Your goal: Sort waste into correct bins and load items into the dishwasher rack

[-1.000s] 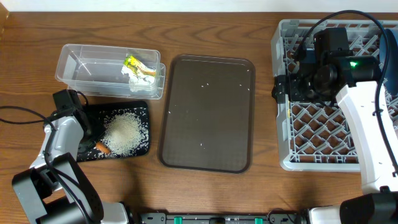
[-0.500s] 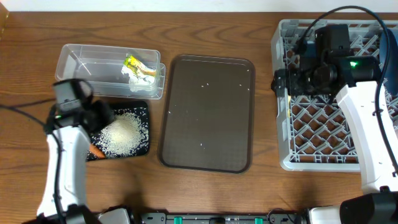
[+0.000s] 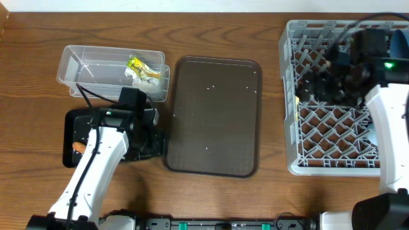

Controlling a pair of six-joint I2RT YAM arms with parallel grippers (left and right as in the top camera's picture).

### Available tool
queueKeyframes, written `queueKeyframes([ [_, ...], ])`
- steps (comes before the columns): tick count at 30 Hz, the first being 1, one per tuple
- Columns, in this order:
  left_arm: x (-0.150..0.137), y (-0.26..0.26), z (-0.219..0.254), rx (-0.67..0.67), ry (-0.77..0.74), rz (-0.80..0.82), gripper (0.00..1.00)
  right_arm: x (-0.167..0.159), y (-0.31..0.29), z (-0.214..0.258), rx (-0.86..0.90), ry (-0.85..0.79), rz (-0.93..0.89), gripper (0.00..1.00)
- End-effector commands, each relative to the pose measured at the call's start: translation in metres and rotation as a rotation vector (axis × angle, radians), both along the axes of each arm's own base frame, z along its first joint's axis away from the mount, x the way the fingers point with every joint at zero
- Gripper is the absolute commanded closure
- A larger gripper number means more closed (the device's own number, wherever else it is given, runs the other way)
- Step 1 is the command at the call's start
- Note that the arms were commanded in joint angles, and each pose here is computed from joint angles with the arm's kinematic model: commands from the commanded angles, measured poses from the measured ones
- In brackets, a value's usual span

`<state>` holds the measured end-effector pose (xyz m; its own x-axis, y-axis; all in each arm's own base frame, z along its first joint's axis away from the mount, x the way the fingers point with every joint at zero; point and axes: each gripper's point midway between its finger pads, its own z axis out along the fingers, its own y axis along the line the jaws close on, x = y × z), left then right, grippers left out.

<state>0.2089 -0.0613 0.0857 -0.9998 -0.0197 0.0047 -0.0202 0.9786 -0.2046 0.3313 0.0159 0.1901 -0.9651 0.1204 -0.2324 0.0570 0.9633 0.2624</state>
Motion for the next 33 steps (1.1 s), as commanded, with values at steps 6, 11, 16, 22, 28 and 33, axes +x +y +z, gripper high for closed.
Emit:
queueKeyframes([
  [6, -0.001, 0.008, 0.06, 0.008, -0.285, -0.022, 0.3, -0.03, -0.015, 0.0, -0.055, 0.043, -0.017, 0.01],
  [11, -0.012, 0.023, 0.099, 0.064, -0.534, 0.006, 0.17, -0.046, -0.014, 0.002, -0.073, -0.12, -0.022, 0.01],
  [16, -0.033, 0.03, 0.132, 0.053, -0.778, 0.04, 0.14, -0.063, -0.012, 0.015, -0.106, -0.409, -0.035, 0.01],
  [22, -0.04, 0.029, 0.169, 0.017, -0.997, 0.052, 0.09, -0.088, -0.009, 0.028, -0.126, -0.619, -0.04, 0.01],
  [28, -0.042, 0.03, 0.169, 0.017, -1.0, 0.052, 0.09, -0.118, -0.006, 0.018, -0.122, -0.579, -0.039, 0.01],
  [33, -0.044, 0.03, 0.166, 0.019, -0.986, 0.051, 0.09, -0.132, -0.004, 0.004, -0.114, -0.499, -0.037, 0.01],
])
